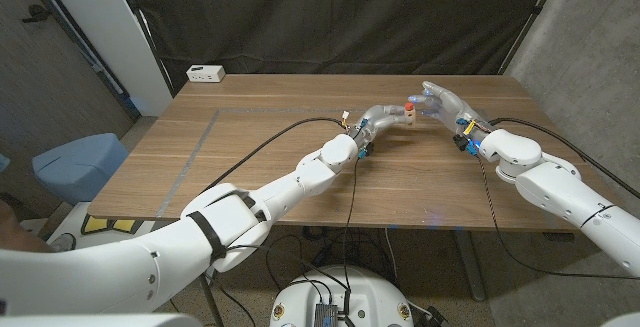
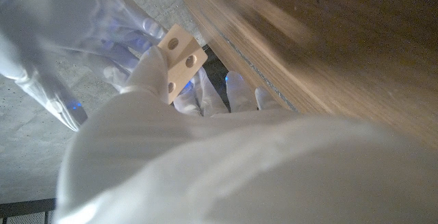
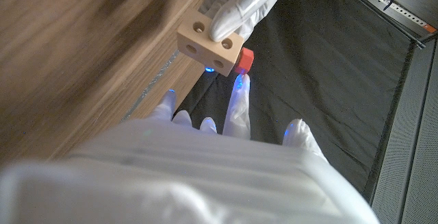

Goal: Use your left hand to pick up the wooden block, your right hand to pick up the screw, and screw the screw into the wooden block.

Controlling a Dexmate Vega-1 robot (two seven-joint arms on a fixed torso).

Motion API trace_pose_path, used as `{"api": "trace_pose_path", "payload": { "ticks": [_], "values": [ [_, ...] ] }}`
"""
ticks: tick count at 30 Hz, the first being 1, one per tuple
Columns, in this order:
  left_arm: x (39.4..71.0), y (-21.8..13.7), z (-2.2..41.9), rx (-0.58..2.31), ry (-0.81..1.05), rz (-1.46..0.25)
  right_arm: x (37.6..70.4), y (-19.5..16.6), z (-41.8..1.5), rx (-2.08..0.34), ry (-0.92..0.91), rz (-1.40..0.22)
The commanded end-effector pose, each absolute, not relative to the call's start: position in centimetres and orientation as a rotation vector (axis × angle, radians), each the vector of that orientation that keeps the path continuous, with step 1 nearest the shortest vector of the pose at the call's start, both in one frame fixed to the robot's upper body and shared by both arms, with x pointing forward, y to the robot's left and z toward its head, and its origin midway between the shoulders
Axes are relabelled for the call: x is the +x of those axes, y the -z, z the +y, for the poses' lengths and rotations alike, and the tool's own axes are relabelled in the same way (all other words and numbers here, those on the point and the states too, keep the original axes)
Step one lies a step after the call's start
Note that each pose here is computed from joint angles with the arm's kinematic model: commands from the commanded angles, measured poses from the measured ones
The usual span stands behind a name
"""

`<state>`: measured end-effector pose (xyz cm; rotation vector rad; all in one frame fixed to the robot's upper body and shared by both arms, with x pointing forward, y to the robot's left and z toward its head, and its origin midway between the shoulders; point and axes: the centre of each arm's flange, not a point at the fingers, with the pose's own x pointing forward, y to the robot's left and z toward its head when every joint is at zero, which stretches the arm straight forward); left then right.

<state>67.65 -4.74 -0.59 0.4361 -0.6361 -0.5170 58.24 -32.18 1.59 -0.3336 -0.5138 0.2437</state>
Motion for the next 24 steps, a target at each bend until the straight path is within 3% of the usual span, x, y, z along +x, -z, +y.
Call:
{"api": "trace_pose_path", "payload": {
  "ticks": [1,24],
  "values": [
    [67.58,0.78,-4.68,0.435,0.513,-0.633,58.33,-1.16,-32.30,-0.329,-0.243,-0.504],
    [67.51,0.82,-4.77,0.436,0.513,-0.632,58.20,-0.95,-32.41,-0.328,-0.244,-0.498]
  ]
}}
